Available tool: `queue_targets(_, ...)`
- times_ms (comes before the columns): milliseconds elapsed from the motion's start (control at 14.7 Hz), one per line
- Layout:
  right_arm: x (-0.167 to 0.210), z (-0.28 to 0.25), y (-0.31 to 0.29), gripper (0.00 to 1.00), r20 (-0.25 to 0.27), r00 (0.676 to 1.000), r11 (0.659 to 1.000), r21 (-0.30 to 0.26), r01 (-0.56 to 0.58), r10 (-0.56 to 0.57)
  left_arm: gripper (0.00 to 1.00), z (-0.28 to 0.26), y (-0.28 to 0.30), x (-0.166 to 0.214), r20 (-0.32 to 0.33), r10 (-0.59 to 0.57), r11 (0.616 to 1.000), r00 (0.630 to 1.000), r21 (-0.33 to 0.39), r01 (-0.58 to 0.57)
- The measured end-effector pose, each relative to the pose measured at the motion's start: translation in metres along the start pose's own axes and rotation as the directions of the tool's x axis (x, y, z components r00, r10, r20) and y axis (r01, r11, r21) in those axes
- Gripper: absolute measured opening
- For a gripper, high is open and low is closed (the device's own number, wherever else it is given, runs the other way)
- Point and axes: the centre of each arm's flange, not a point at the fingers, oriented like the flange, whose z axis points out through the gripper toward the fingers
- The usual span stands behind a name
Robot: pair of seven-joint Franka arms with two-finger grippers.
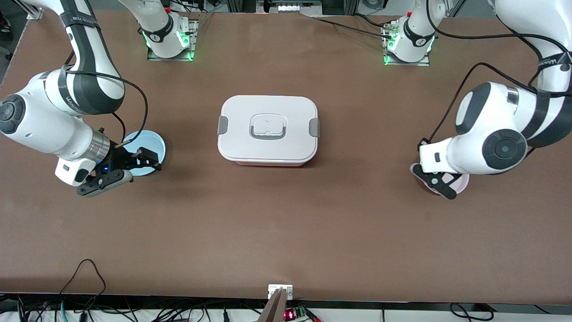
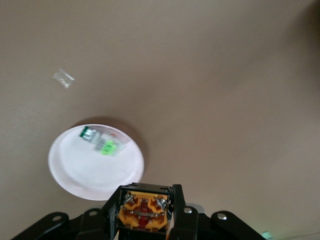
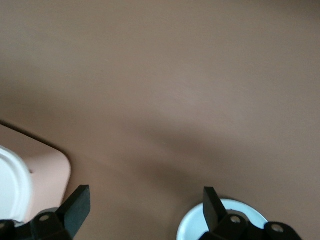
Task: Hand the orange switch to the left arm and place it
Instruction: 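Carry the switch to the pink plate while the right gripper withdraws, then lower the switch onto the pink plate and open the left gripper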
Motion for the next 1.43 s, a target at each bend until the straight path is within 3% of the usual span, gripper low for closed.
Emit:
queue_targets(204,-0.005,-0.037,0.008,1.0,0.1,0.989,0.991,-0.08,-0.103,0.11,0.41,0.036,-0.054,-0.018,-0.068,0.141,0.99,0.988,0.008,-0.141)
queue_targets(408,-0.012,-0.09,0.012,1.0,0.163,0.966,0.968,-0.183,-0.17,0.2,0.41,0.079,-0.093,-0.039,-0.098,0.271,0.962,0.957,0.004,-0.272)
queue_targets(612,-0.019,-0.111,0.036,1.0,0.159,0.95,0.947,-0.224,-0.23,0.268,0.41,0.119,-0.117,-0.064,-0.107,0.356,0.933,0.928,-0.021,-0.36)
queue_targets(883,-0.049,-0.128,0.111,1.0,0.129,0.908,0.897,-0.261,-0.356,0.398,0.41,0.172,-0.137,-0.093,-0.167,0.46,0.887,0.872,0.045,-0.46)
queue_targets(1223,-0.073,-0.14,0.11,1.0,0.129,0.903,0.891,-0.27,-0.365,0.409,0.41,0.207,-0.126,-0.098,-0.197,0.529,0.849,0.825,0.109,-0.518)
queue_targets(1427,-0.082,-0.147,0.103,1.0,0.153,0.9,0.894,-0.268,-0.359,0.408,0.41,0.215,-0.121,-0.096,-0.207,0.538,0.843,0.817,0.132,-0.522)
